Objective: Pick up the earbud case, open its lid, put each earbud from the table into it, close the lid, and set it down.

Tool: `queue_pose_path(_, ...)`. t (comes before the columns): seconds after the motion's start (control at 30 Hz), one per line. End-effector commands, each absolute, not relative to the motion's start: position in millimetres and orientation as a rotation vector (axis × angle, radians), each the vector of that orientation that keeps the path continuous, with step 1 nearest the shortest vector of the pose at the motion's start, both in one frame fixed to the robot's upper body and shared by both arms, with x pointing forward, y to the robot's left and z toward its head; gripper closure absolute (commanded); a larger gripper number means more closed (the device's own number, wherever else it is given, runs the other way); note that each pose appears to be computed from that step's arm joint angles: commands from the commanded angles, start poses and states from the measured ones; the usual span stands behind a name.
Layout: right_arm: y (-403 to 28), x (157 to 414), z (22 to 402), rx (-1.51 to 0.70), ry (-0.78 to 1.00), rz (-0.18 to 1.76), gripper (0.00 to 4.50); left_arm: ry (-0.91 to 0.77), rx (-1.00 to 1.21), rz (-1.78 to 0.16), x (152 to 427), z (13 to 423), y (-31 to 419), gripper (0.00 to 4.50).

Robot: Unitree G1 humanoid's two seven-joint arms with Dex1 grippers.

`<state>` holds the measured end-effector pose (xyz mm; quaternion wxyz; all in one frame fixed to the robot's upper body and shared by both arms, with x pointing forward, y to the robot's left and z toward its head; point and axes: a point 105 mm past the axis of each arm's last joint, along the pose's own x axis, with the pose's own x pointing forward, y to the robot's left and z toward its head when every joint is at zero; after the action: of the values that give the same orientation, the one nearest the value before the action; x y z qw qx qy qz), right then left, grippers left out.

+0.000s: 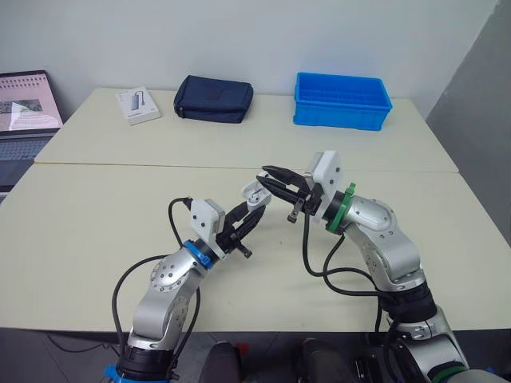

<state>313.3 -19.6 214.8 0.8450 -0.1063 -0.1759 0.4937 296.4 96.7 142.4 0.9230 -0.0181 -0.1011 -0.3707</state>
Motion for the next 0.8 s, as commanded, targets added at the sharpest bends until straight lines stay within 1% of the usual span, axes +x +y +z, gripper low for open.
queue_pose_path(0.03,-17.2,310.9,214.1,-0.262,-0.419,1.032,4.11,-0.280,-0.025,-0.779,292.4,157.6,93.8,3.74)
queue_pose_path(0.23,-17.8,312.6,203.3,-0.291,-0.415,1.018,4.11,-0.283,-0.021,-0.781,293.8,158.6,94.2,3.74)
queue_pose_path(0.67,-16.3,314.0,192.5,-0.376,-0.436,1.015,4.11,-0.283,-0.022,-0.783,294.0,159.0,94.0,3.74)
queue_pose_path(0.8,-14.5,309.4,190.4,-0.341,-0.423,1.039,4.11,-0.283,-0.019,-0.781,294.1,159.2,94.7,3.74)
